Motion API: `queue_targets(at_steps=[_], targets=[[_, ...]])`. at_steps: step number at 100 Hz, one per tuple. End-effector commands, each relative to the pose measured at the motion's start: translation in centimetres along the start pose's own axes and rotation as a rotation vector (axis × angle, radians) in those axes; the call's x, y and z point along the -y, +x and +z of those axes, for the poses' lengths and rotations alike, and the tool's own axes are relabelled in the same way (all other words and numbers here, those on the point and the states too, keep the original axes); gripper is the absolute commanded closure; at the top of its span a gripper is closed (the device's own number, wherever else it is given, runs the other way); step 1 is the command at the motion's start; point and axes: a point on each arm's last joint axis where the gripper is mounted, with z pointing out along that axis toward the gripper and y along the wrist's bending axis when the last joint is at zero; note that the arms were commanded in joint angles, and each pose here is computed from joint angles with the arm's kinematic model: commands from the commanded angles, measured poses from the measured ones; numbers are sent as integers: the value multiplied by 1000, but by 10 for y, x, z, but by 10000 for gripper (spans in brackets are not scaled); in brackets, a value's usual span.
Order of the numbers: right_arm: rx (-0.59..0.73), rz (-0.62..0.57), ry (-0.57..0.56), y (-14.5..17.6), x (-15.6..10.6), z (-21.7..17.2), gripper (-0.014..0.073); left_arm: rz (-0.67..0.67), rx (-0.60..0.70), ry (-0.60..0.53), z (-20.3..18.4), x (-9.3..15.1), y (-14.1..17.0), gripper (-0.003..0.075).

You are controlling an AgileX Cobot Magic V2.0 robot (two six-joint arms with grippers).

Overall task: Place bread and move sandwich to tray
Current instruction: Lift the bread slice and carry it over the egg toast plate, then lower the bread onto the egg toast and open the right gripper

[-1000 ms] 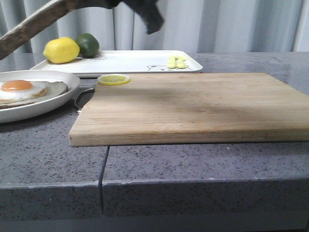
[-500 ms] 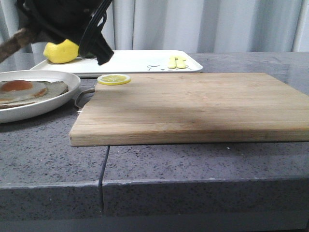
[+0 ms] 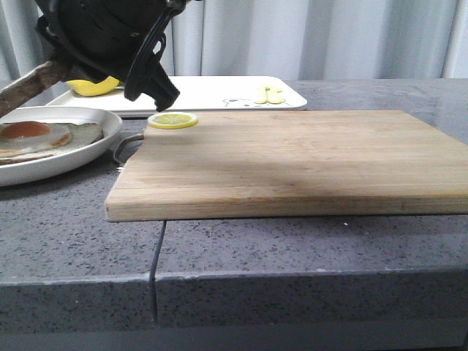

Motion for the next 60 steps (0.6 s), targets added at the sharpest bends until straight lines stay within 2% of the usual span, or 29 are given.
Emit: queue_targets(at_steps=[1,16,26,35,54,60], targets=[[35,16,-83,-16,-27,-20,650,-9,84,18,-6,3,-14,153],[29,-4,-71,-13,-23,-19,648,-9,84,18,-6,3,-14,153],[17,-6,-48,-9,-15,-18,599,-9,84,18,-6,3,-14,153],[2,-9,-34,-5,-9,-17,492,-9,84,18,-6,3,-14,153],[-11,-24,-34,-3,-6,-16,175,-9,84,18,-6,3,-14,153],[-11,-24,-33,-3,-6,-16,116,-9,84,18,-6,3,-14,153]])
